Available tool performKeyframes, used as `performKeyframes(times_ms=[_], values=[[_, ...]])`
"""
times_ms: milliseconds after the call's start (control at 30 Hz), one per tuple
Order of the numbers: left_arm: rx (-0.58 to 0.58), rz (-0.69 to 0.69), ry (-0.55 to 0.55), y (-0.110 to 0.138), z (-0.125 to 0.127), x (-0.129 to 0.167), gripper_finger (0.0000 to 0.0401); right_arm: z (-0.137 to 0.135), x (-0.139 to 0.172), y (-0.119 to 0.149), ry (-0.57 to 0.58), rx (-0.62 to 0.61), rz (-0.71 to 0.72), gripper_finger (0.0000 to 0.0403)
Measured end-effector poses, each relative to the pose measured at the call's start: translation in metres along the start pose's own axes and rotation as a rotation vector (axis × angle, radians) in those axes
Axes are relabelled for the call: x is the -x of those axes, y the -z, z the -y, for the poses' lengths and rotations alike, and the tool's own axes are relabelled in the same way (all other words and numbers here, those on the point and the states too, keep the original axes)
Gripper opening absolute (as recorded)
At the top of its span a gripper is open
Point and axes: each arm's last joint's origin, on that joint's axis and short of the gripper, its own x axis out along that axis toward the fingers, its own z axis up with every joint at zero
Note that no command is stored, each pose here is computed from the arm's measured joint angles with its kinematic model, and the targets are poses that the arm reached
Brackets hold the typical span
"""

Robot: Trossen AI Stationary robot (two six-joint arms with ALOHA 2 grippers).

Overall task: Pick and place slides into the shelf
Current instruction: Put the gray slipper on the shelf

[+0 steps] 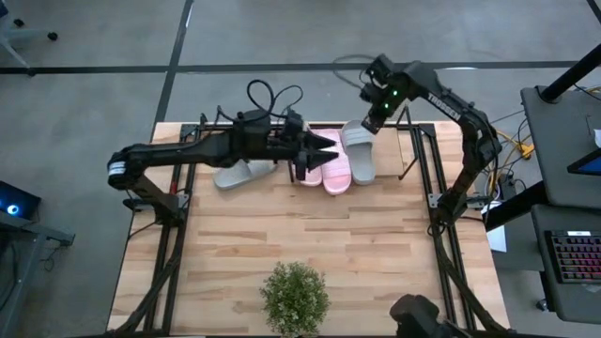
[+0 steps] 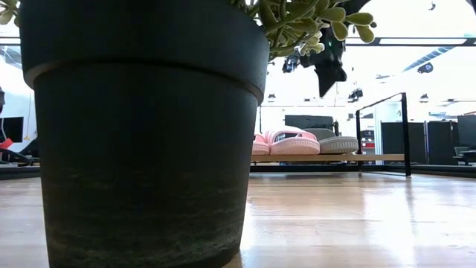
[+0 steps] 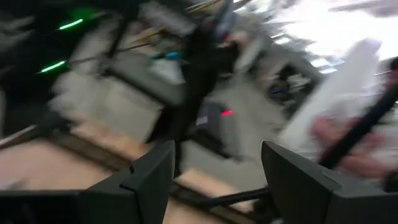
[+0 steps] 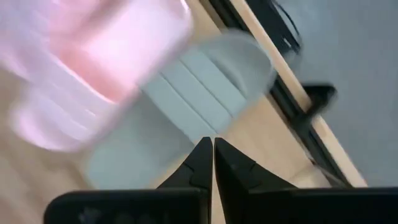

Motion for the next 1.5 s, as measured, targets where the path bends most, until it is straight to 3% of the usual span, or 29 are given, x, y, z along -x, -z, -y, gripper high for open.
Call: performKeyframes(times_ms=[200,600,767,1033,1500], values=[[-0.032,-0.043,-0.178,0.016,-0.012,0.021,0.0224,-0.008,0.049,-0.016,-0.184,-0.052,0.224,0.0009],[0.108,-0.113,-0.39,0.081,-0.059,0.079,0.0224,-0.032,0.13,-0.019,-0.4,-0.053,0.492,0.0009],[0.184,-0.117,-0.484,0.107,-0.077,0.113,0.0224,-0.049,0.139,-0.014,-0.427,-0.01,0.501,0.0009],[0.324,-0.052,-0.546,0.126,-0.093,0.154,0.0223,-0.081,0.144,-0.011,-0.489,0.039,0.486,0.0009],[0.522,-0.013,-0.741,0.143,-0.127,0.179,0.0223,-0.14,0.152,-0.005,-0.625,0.114,0.464,0.0009]])
